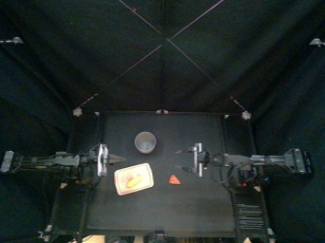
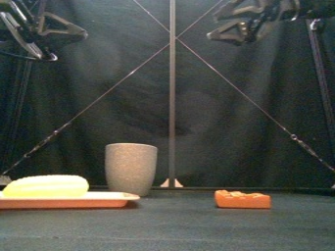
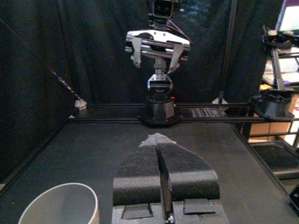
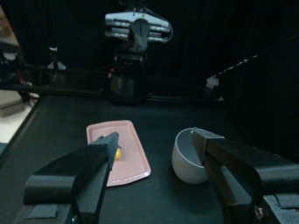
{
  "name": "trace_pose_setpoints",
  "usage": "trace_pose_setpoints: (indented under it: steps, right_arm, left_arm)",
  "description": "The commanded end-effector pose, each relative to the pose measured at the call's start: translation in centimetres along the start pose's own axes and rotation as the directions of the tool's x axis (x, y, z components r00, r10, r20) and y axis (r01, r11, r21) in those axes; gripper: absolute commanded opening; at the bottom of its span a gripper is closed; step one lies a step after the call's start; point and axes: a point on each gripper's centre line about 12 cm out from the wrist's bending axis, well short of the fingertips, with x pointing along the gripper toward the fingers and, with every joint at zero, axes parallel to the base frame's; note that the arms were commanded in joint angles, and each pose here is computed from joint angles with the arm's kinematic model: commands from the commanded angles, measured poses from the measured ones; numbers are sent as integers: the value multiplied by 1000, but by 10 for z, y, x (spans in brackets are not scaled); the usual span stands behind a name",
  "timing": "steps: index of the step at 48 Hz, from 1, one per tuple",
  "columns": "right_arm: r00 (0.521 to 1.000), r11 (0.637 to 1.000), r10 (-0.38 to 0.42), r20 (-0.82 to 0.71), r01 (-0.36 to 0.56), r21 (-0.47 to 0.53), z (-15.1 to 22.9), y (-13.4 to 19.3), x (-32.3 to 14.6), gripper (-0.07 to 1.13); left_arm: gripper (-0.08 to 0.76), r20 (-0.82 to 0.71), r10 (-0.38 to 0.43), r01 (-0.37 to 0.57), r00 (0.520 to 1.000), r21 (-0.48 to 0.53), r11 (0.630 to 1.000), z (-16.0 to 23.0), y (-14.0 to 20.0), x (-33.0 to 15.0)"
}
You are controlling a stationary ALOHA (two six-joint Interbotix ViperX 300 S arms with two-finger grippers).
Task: Pick the corn then place it on the pink plate
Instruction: Drop corn on the pink plate and return to neutral
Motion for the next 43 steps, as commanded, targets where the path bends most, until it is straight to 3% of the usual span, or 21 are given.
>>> trace_pose_setpoints:
  steps: [1, 13, 43]
  right_arm:
    - [996, 999, -7, 92, 3, 34, 10, 0, -36, 992]
    - [993, 998, -16, 116, 9, 64, -3, 2, -76, 992]
    - [994, 997, -24, 103, 15, 80, -29, 4, -95, 992]
  left_arm:
    - [-2, 29, 2, -2, 1000, 2, 1000, 10, 1, 1]
    - [-2, 29, 2, -2, 1000, 0, 1000, 10, 1, 1]
    - [-4, 28, 2, -2, 1000, 0, 1000, 9, 1, 1]
